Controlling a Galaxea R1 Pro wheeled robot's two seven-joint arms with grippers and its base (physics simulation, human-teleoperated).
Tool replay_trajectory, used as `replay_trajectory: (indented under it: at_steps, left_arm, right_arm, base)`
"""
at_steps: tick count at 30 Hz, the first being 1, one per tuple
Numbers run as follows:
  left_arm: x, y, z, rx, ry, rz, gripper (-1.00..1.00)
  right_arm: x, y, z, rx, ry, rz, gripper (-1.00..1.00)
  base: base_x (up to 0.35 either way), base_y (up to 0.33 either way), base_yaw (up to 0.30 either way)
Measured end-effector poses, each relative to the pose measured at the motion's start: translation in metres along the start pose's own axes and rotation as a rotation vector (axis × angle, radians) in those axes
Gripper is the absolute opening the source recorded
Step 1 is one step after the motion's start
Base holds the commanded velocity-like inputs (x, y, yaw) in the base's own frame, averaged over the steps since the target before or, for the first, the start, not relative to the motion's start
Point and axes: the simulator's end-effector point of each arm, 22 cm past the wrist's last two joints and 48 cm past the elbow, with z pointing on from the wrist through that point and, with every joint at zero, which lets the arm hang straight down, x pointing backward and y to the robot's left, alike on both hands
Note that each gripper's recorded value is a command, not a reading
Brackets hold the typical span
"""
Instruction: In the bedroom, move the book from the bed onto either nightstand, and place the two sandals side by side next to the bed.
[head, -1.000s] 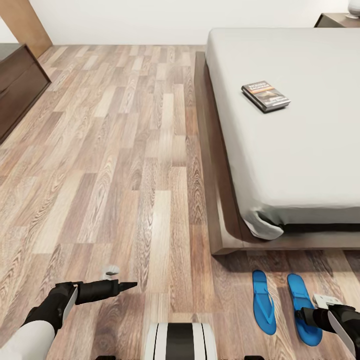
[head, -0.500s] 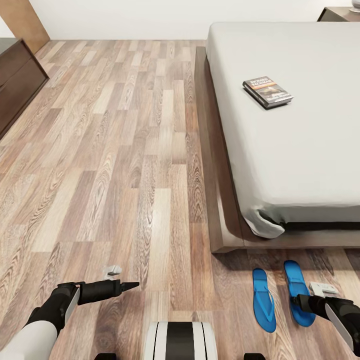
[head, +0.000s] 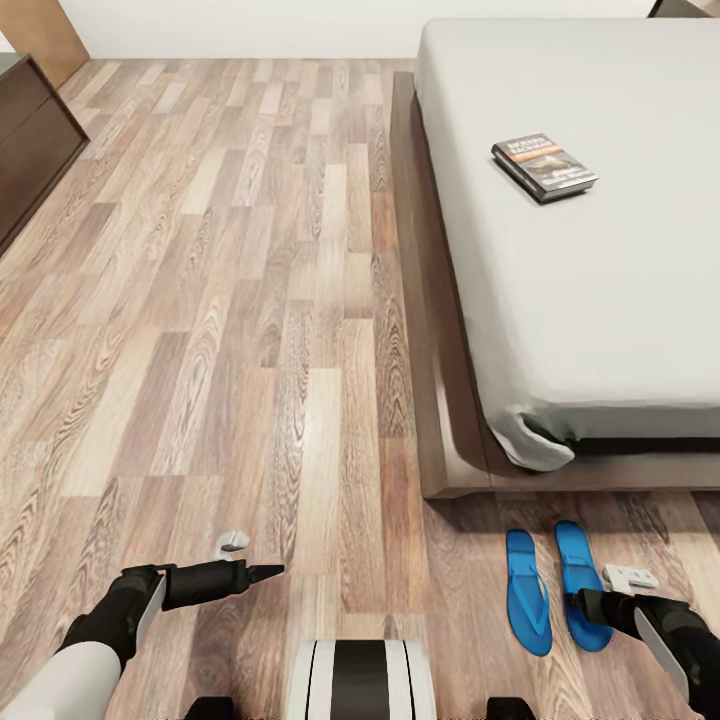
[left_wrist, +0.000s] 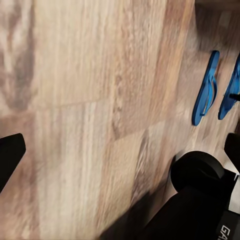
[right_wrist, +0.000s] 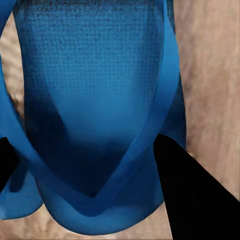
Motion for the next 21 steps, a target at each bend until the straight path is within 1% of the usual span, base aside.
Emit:
replay_trajectory:
  at_steps: [3, 9, 17, 21]
  left_arm:
    - [0.005, 0.002, 0.005, 0.004, 0.007, -0.013, 1.00]
    - [0.014, 0.010, 0.010, 0.000, 0.020, -0.035, 1.00]
    - [0.013, 0.010, 0.009, 0.004, 0.017, -0.036, 1.00]
    - [0.013, 0.010, 0.009, 0.003, 0.018, -0.035, 1.00]
  right_arm:
    - [0.007, 0.009, 0.006, -0.009, 0.015, -0.001, -1.00]
    - [0.018, 0.010, 0.014, -0.007, 0.040, -0.004, -1.00]
    - [0.016, 0.008, 0.013, -0.006, 0.037, -0.002, -1.00]
    - [0.016, 0.008, 0.013, -0.005, 0.036, -0.002, -1.00]
  base:
    - [0.000, 0.000, 0.000]
    - [0.000, 0.000, 0.000]
    - [0.000, -0.009, 0.000]
    - [0.000, -0.171, 0.000]
